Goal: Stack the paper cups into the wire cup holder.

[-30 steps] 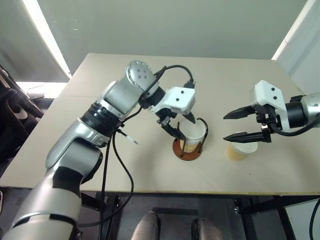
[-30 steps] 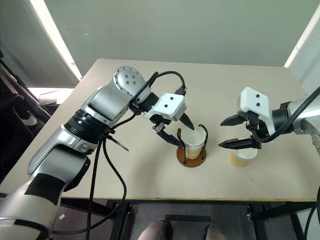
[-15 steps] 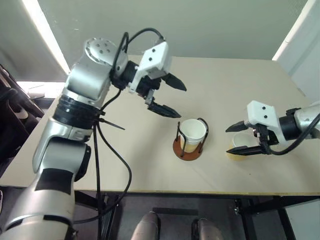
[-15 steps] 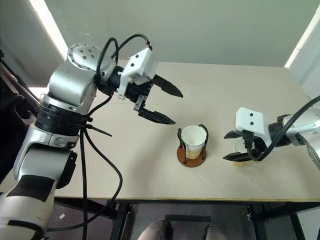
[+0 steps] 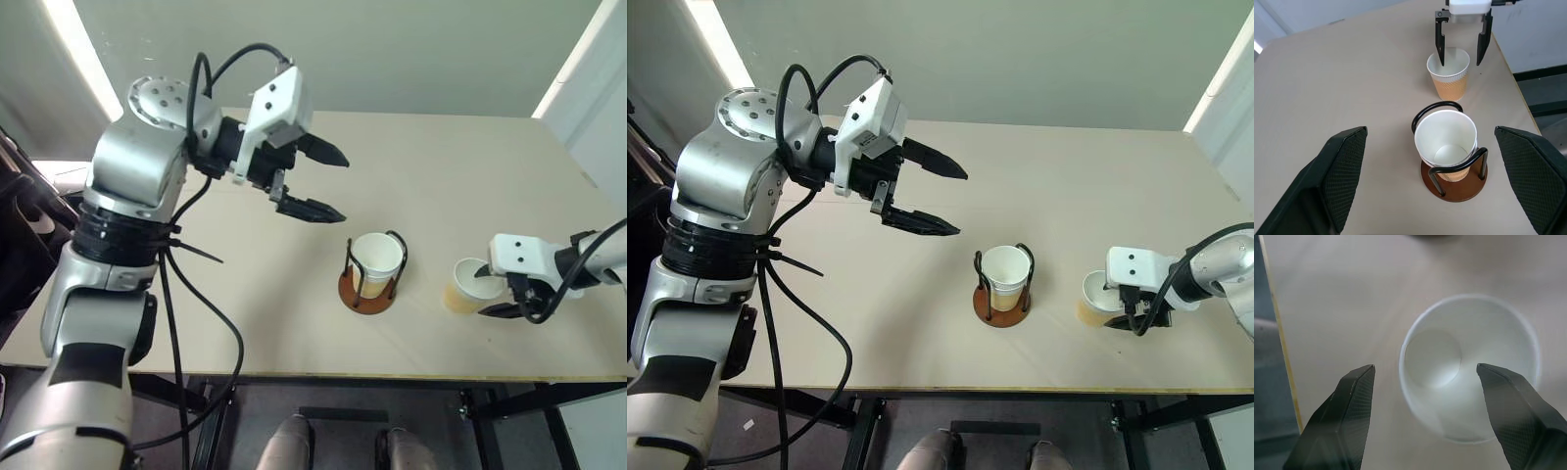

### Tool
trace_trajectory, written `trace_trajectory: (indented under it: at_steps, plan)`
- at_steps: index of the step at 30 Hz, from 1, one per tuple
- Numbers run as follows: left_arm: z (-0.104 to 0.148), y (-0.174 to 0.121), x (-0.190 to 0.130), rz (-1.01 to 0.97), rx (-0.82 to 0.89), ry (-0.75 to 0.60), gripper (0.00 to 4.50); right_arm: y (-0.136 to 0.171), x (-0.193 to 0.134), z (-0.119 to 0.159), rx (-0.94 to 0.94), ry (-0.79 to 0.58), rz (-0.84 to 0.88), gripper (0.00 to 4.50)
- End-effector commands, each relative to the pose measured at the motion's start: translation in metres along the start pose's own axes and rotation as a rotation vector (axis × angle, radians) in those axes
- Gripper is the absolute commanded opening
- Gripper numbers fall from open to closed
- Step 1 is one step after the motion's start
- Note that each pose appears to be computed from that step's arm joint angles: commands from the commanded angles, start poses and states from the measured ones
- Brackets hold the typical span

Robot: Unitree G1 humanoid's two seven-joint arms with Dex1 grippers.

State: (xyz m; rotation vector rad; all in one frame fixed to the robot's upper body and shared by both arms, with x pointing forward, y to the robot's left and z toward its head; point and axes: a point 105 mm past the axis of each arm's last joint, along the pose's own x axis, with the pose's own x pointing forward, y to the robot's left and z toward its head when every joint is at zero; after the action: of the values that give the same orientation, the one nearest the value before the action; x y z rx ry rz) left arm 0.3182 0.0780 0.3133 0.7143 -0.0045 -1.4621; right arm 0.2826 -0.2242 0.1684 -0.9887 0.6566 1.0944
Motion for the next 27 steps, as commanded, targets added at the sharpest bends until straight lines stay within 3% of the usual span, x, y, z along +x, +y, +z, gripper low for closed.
trace_trajectory:
  at_steps: [1,3,5,13,19,27]
  plan:
    - [0.010,0.000,-0.008,0.037,0.037,-0.021,4.46,-0.001,0.003,0.000,-0.051,0.022,-0.007,3.46]
    - [0.009,0.000,-0.008,0.041,0.036,-0.017,4.46,-0.002,0.006,0.000,-0.065,0.029,-0.006,3.46]
    - [0.007,-0.001,-0.008,0.046,0.035,-0.009,4.50,-0.001,0.010,0.002,-0.090,0.029,-0.001,2.94]
    - [-0.006,-0.004,-0.014,0.068,-0.003,0.020,4.50,-0.006,0.009,0.017,-0.142,-0.005,-0.007,0.06]
    - [-0.035,-0.016,-0.027,0.084,-0.073,0.105,4.50,-0.010,-0.012,0.051,-0.200,-0.091,-0.031,0.02]
    - [-0.049,-0.015,-0.042,0.148,-0.109,0.155,4.50,-0.025,-0.040,0.116,-0.363,-0.194,-0.098,0.02]
